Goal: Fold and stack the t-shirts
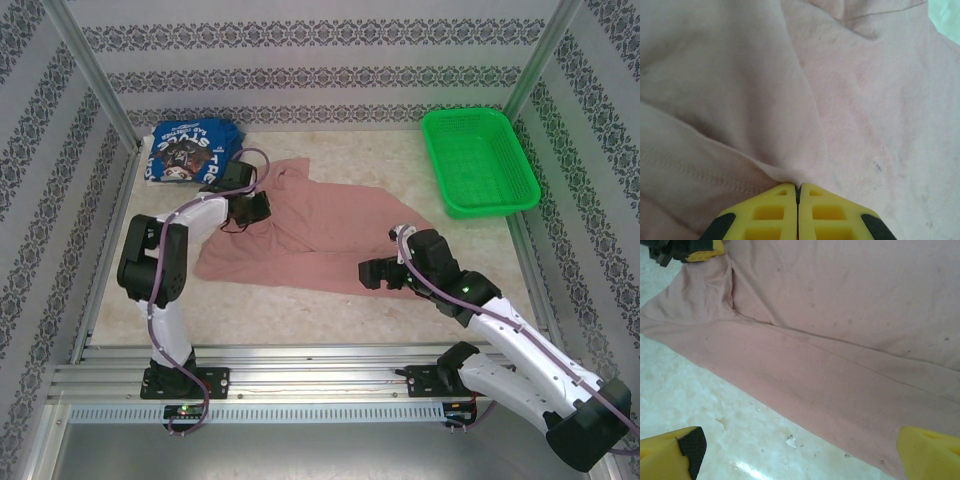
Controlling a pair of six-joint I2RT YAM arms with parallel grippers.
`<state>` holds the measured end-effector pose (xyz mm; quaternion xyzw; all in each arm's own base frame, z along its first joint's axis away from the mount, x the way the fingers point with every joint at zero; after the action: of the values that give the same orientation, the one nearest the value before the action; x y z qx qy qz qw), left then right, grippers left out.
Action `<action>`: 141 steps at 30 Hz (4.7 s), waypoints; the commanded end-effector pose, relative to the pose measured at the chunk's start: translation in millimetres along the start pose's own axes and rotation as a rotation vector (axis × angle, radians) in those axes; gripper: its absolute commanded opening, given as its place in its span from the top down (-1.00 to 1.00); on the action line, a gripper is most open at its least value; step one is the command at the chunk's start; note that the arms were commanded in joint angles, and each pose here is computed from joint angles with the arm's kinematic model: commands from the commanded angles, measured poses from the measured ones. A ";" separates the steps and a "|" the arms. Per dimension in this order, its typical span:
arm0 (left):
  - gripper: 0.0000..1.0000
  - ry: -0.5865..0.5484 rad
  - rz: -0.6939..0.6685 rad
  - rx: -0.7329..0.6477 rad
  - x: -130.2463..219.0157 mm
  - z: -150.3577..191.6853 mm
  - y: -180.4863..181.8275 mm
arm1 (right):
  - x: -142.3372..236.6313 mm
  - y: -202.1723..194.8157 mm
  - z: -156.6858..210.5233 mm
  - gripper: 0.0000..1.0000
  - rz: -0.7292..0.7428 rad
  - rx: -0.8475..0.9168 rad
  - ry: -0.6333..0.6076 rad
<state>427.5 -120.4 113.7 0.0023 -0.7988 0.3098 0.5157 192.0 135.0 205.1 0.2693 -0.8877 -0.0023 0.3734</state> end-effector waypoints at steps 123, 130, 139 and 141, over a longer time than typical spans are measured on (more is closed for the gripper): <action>-0.95 -0.233 0.058 -0.387 29.1 -119.0 -119.2 | -80.4 -171.8 -76.9 -0.62 0.404 -0.313 0.260; -0.89 -0.192 0.123 -0.379 10.5 -121.1 -122.1 | -134.0 -191.9 -93.3 -0.56 0.339 -0.309 0.328; -0.89 -0.206 0.201 -0.339 41.3 -76.1 -98.7 | -176.5 -214.7 -99.3 -0.41 0.325 -0.306 0.419; -0.89 -0.207 0.210 -0.323 49.9 -65.7 -91.8 | -182.3 -218.2 -97.1 -0.38 0.336 -0.308 0.430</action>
<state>491.7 -142.3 175.8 -0.1018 -0.8611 0.1978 0.4572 467.4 57.8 116.6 0.0502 -0.8260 -0.0230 0.5610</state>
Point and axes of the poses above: each hand's point on the last joint's axis, 136 mm out from that joint toward the fingers, its own x axis back along the fingers, its own y axis along the line the jaws close on, z = x × y, the point moved 6 cm from there along x, back along the fingers, and after that the axes turned 11 degrees about x, right-handed, at the moved point
